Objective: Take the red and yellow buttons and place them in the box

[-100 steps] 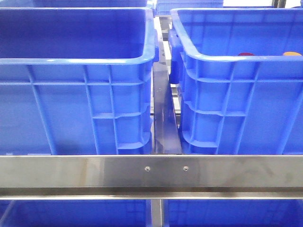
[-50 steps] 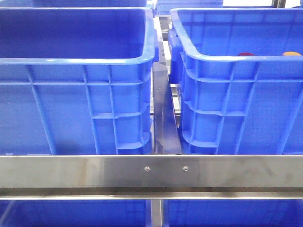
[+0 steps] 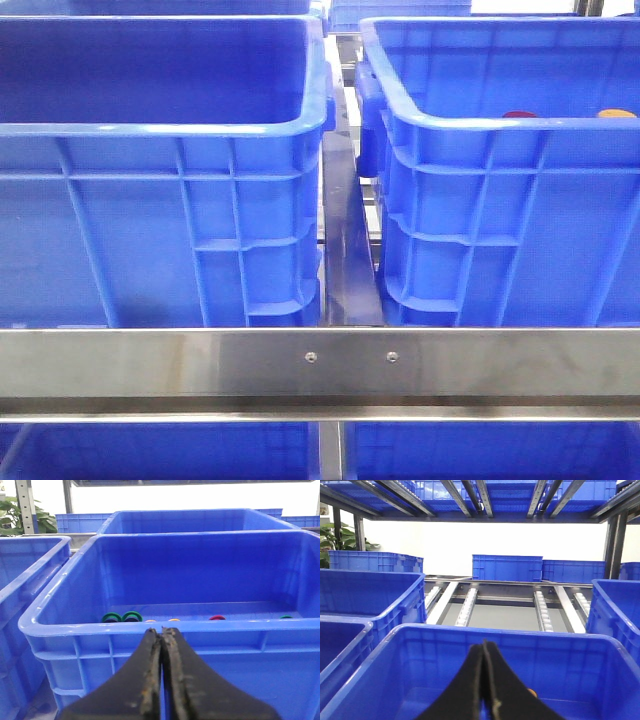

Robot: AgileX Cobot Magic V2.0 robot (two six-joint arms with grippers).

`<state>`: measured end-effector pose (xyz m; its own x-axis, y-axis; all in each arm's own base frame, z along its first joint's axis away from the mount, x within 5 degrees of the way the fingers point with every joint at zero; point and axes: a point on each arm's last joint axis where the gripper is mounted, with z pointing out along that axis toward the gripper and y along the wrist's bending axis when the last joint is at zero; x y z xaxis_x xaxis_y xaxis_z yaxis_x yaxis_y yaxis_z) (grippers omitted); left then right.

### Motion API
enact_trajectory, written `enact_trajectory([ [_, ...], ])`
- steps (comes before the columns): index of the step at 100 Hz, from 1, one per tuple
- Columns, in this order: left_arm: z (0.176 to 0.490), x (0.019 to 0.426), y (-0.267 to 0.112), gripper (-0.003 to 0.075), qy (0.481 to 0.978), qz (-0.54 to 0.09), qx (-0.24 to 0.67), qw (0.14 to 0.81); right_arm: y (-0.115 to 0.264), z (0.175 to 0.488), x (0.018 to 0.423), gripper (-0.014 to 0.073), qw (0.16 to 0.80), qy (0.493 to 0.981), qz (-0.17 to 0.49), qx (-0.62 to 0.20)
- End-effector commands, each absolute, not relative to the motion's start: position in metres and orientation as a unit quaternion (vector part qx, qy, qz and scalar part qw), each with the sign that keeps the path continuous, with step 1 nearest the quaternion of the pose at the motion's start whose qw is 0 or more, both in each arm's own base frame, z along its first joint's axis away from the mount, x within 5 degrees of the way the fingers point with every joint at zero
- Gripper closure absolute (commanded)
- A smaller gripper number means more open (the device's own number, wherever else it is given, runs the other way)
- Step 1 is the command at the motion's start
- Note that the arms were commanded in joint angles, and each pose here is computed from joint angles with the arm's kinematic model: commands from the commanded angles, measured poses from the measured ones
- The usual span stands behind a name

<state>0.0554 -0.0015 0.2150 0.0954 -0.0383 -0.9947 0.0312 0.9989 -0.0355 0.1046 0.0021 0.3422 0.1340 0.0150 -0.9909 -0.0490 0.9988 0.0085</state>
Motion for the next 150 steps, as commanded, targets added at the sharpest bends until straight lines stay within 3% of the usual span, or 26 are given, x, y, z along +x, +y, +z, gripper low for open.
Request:
enact_trajectory([
  [1,0.208,0.054,-0.003,0.0739,0.647,-0.032,-0.003,0.762,0.004,0.354,0.102,0.0663,0.769,0.636,0.058,0.007],
  [40,0.208,0.054,-0.003,0.0739,0.647,-0.032,-0.003,0.762,0.005,0.352,0.102,0.0663,0.764,0.644,0.042,-0.012],
  [58,0.208,0.054,-0.003,0.0739,0.647,-0.032,-0.003,0.762,0.008,0.343,0.103,0.0663,0.728,0.683,0.058,-0.02],
  [85,0.208,0.054,-0.003,0.0739,0.647,-0.032,-0.003,0.762,0.002,0.331,0.094,0.0663,0.683,0.73,0.003,-0.016],
  [118,0.208,0.054,-0.003,0.0739,0.647,-0.032,-0.003,0.762,0.002,0.323,0.077,0.0663,0.718,0.695,-0.004,-0.021],
  [133,0.208,0.054,-0.003,0.0739,0.647,-0.032,-0.003,0.762,0.004,0.301,0.072,0.0663,0.756,0.654,0.012,-0.025],
  [150,0.208,0.054,-0.003,0.0739,0.647,-0.032,-0.003,0.762,0.003,0.273,0.063,0.0663,0.767,0.641,0.012,-0.024],
])
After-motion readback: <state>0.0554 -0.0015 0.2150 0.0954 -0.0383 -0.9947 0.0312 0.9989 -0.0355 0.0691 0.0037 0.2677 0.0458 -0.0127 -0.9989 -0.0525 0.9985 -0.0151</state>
